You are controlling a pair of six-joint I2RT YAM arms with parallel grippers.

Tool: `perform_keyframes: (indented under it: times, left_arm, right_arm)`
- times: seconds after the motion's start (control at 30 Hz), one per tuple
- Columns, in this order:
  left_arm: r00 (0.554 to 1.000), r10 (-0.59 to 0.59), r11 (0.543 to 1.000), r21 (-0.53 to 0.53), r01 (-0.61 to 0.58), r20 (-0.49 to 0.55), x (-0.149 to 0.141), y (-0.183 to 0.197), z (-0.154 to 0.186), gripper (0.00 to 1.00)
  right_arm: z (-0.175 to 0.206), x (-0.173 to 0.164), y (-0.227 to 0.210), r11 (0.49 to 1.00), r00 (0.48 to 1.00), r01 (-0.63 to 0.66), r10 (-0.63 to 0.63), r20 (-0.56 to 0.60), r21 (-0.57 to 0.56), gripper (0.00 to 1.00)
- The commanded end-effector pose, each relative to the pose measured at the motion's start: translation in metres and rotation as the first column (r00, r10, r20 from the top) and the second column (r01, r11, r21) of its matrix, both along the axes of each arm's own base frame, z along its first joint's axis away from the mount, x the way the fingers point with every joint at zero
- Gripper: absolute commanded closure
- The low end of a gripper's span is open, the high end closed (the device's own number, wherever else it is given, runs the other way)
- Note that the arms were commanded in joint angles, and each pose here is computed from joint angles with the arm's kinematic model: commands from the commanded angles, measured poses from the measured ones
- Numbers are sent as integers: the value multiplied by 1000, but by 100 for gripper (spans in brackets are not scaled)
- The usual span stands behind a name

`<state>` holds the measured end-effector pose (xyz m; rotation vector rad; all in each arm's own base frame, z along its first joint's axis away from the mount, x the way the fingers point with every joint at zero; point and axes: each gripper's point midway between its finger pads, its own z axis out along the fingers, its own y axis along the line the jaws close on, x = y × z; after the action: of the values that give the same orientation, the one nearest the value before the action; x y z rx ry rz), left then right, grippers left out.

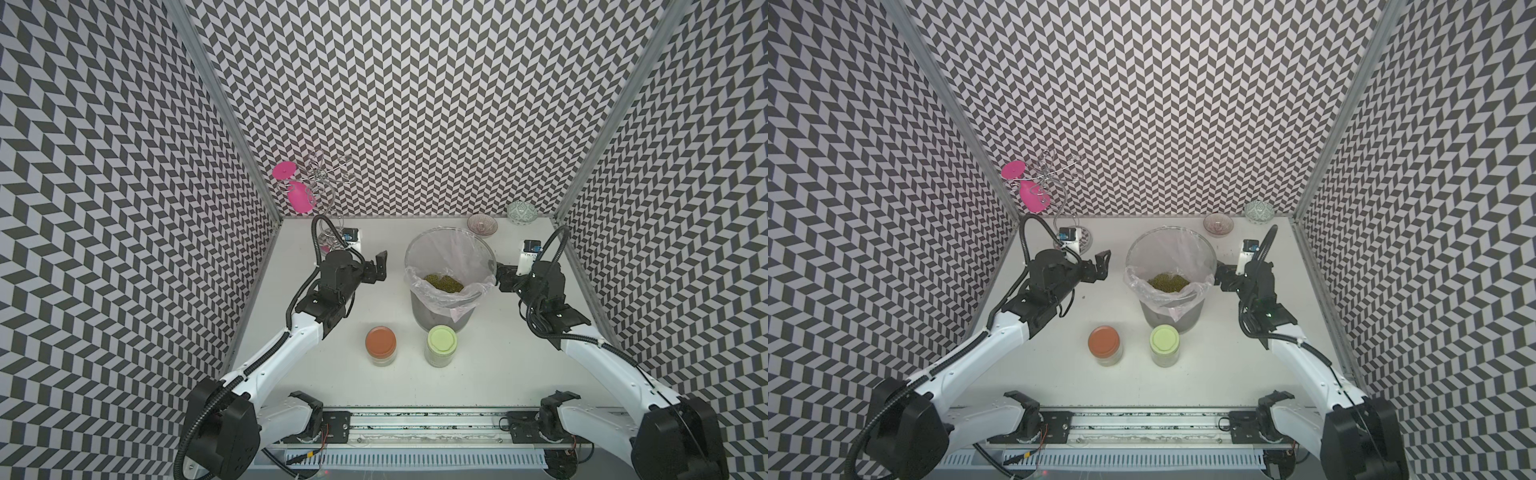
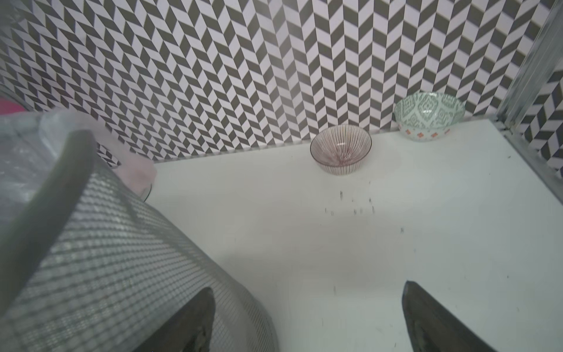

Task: Empty moldy mung beans from jars
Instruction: Move the trash bin to the center of the board.

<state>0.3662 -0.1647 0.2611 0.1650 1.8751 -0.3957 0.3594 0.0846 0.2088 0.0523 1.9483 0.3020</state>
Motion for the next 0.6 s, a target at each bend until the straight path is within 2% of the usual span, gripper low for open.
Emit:
perform_keyframes:
  times: [0.0, 0.2, 0.33, 0.57]
  left_arm:
    - [995, -90, 996, -31, 89, -31, -21, -22, 14, 2]
    - [977, -189, 977, -118, 178, -98, -45, -43, 20, 6]
    - [970, -225, 968, -132, 212, -91, -61, -52, 24, 6]
    - [971, -231, 963, -158, 221, -53, -72, -52, 41, 5]
  right_arm:
    - [-17, -19, 6, 995, 997, 0, 8, -77, 98, 8]
    - [-46, -49, 47, 957, 963, -180, 218, -158, 226, 11]
    - [-54, -70, 88, 911, 927, -302, 349, -134, 281, 12]
    - [-63, -70, 129, 851, 891, -380, 442, -103, 362, 12]
